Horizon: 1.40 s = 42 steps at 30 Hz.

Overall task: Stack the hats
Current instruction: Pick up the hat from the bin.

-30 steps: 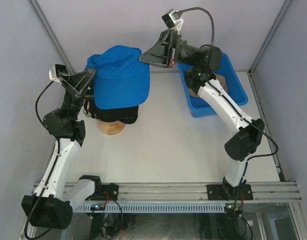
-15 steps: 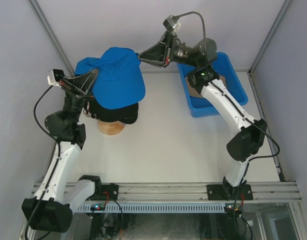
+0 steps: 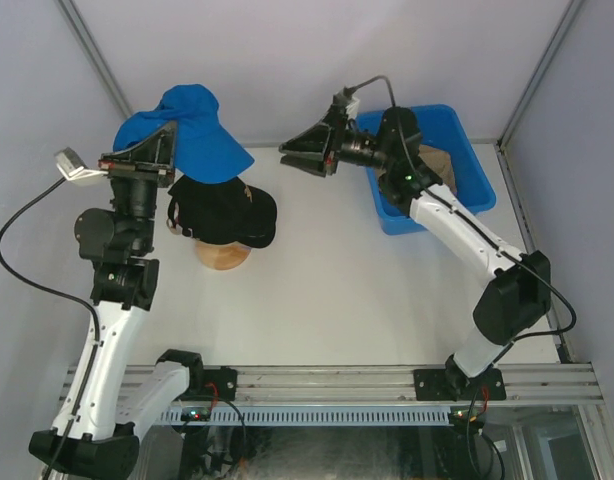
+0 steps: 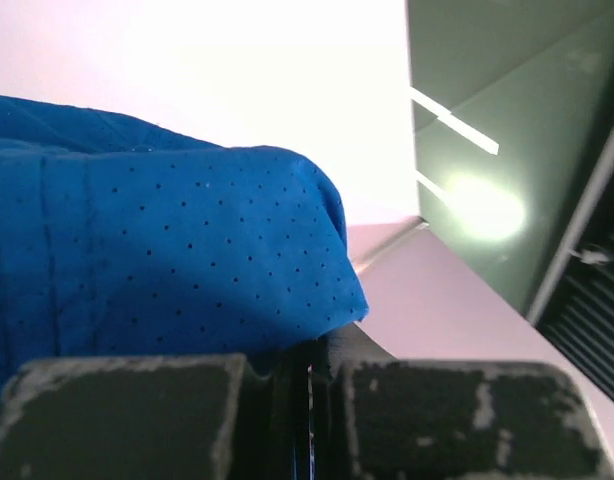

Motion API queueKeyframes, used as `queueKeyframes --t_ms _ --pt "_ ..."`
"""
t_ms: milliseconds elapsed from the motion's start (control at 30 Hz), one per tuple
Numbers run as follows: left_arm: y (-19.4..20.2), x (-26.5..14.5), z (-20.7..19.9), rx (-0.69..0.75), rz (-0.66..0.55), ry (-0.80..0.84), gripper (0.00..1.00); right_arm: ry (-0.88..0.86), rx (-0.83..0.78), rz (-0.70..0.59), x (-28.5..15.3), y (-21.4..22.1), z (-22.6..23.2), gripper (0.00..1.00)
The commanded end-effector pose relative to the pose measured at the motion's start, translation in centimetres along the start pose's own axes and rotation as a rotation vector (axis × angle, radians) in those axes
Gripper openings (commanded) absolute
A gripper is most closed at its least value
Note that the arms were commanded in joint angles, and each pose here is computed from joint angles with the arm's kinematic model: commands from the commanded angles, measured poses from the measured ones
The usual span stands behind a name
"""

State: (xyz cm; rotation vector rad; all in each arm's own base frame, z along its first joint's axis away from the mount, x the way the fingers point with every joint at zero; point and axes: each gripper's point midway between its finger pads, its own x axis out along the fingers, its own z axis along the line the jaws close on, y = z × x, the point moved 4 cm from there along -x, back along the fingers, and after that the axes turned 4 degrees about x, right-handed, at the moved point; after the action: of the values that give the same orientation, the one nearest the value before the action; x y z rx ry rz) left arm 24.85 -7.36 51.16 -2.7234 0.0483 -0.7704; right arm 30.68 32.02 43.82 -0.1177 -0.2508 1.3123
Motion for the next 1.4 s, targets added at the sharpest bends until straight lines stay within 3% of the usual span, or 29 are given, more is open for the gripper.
queueKeyframes --t_ms 0,200,567,1367 --pt "-1.7 0.5 -1.0 0.212 -0.120 -0.026 0.00 -0.139 0.068 0.027 0.9 2.7 4.3 0.45" --pt "-2.1 0.5 -1.5 0.304 -0.167 -0.034 0.00 -0.207 0.239 0.052 2.2 3.6 4.5 0.47" --pt "-2.9 0.2 -3.1 0.331 -0.235 0.011 0.00 -0.188 0.389 0.170 5.0 6.5 3.4 0.49" --pt "-1.3 -1.8 -5.8 0.523 -0.095 0.192 0.00 -0.218 0.529 0.269 8.9 5.9 3.4 0.55"
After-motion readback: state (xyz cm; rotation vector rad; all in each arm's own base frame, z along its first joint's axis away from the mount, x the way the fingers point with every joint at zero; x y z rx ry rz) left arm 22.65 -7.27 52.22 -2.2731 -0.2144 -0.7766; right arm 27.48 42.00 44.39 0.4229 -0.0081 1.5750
